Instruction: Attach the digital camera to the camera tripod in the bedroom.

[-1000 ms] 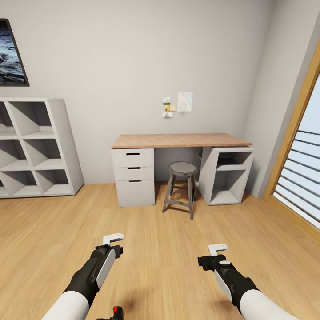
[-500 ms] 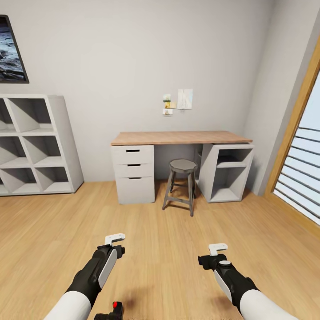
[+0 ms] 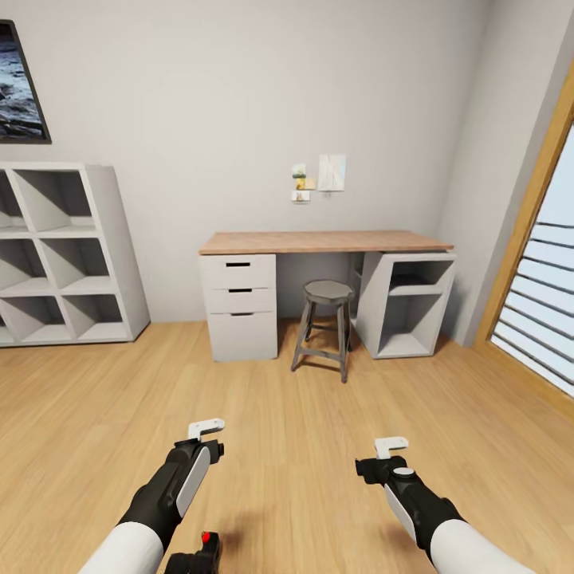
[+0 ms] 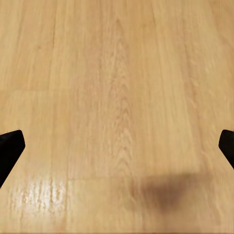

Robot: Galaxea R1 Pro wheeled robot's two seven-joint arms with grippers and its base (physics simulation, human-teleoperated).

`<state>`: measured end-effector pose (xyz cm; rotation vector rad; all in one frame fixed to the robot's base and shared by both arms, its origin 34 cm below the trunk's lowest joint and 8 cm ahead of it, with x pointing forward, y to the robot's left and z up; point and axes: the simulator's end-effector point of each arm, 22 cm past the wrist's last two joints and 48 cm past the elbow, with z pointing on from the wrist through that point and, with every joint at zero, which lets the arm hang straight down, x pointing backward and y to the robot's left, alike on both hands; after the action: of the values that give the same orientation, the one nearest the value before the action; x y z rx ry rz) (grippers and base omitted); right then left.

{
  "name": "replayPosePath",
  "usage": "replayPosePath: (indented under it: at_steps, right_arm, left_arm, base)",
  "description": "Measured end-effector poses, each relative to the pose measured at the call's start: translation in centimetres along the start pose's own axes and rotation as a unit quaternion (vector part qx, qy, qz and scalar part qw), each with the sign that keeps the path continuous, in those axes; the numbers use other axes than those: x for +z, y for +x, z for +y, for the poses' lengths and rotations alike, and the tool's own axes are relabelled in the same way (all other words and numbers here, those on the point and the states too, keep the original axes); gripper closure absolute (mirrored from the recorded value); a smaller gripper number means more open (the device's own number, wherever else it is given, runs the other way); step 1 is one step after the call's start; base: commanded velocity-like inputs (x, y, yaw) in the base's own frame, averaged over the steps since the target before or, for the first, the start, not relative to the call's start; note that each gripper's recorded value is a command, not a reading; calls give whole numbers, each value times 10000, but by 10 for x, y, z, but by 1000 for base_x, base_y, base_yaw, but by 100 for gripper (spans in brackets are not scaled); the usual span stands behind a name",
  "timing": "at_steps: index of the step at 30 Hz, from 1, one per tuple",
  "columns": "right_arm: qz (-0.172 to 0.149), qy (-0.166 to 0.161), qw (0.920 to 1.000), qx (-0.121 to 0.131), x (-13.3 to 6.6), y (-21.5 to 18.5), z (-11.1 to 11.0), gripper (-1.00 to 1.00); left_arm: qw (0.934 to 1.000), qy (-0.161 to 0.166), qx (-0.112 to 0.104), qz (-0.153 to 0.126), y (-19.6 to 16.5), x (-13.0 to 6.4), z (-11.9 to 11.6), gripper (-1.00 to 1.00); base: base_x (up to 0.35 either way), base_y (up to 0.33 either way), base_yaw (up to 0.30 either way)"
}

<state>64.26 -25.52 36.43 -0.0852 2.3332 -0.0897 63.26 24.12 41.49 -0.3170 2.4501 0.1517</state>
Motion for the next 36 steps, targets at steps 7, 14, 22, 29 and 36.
replayPosePath:
  at_steps: [7, 14, 22, 29, 36]
  right_arm:
    - [81, -5, 10000, -5, 8, 15, 1, -100]
    - [194, -31, 9998, -8, 16, 28, 2, -100]
    - [-83, 177, 9995, 262, 21, -7, -35, -100]
    - [460, -72, 9881, 1469, 4, -26, -114, -100]
    - [729, -914, 9799, 1614, 6, -14, -86, -100]
  left_arm:
    - [10000, -14, 14, 79, 13, 10, 0, -100]
    - [9998, -43, 42, 211, 25, 21, 1, -100]
    - [9993, -81, 83, 355, 39, 33, 1, -100]
    - [9988, -104, 106, 476, 51, 42, 2, -100]
    - [9981, -124, 118, 588, 63, 52, 2, -100]
  base:
    - [0, 0, 0]
    - [0, 0, 0]
    - [0, 0, 0]
    - [0, 0, 0]
    - [0, 0, 0]
